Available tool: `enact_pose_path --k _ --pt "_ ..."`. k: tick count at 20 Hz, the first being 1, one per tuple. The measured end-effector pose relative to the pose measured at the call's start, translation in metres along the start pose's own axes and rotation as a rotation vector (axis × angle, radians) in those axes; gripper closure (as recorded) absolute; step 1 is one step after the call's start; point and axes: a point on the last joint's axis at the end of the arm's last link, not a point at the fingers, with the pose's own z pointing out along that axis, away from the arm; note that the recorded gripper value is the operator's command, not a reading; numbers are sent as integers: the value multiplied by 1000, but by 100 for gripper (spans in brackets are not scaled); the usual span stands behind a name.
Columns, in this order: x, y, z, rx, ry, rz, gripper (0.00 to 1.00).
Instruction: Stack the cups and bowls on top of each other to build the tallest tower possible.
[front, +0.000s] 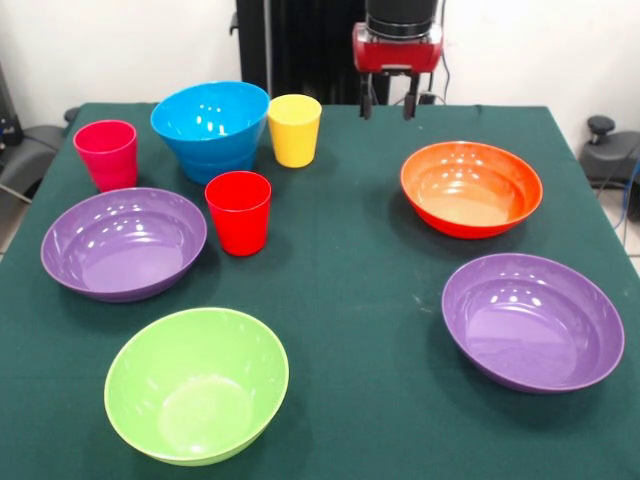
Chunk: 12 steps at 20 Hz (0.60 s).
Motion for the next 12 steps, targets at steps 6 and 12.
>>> enact_pose_path --k 6,12 --pt "6 1 13 6 28 26 0" --pt "11 2 26 8 55 39 0"
